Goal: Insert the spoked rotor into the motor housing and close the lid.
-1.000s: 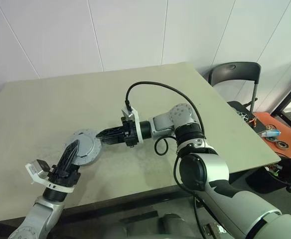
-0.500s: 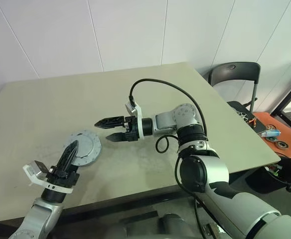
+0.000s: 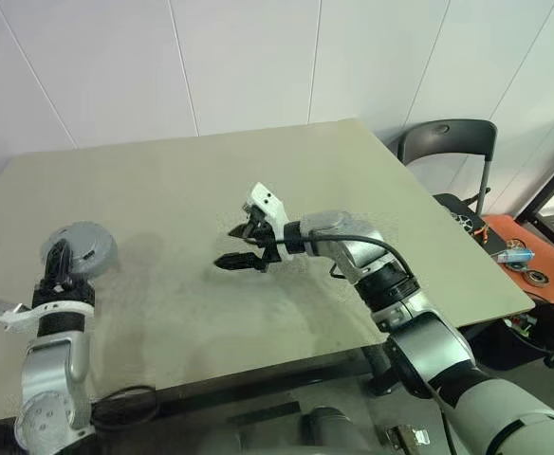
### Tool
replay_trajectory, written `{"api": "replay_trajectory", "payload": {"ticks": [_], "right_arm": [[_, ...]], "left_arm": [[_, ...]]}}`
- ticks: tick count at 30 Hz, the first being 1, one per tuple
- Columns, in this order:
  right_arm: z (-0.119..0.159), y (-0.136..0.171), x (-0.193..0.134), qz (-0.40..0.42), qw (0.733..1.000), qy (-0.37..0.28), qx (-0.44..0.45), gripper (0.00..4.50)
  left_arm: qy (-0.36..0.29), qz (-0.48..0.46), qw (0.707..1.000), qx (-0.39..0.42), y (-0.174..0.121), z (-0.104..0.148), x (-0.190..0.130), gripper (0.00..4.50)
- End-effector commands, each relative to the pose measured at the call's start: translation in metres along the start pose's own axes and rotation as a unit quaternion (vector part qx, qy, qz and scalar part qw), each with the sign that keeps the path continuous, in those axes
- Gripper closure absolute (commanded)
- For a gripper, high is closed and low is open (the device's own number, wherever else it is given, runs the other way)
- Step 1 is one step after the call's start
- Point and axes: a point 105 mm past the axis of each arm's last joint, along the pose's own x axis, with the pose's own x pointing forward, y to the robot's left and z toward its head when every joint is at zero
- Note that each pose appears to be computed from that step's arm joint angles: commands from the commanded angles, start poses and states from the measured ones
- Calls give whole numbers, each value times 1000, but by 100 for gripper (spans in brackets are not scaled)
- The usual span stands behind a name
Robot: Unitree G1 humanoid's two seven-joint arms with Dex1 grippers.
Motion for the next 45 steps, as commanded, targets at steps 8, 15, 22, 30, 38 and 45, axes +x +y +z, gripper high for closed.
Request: {"api": "replay_trajectory", "payload": {"ticks": [8,15,22,30,38,45], "right_arm": [[9,10,-9,31,996,-13,-88,0],[9,9,-10,29,996,-11,-84,0],[9,6,-10,23,996,-10,-83,0],[8,6,-12,28,996,-6,-80,0],[4,2,-14,19,996,-6,-84,0],[-13,-14,-36,-18,996,-28,-78,0]], "left_arm": [[-90,106,990,-16,24,26,9,236],[-89,173,981,-21,38,22,5,236],[-61,250,966,7,47,8,-9,73],[22,383,908,166,65,-11,-47,4],[131,370,847,358,54,-39,-72,4],[290,55,635,714,17,-70,-52,4]]}}
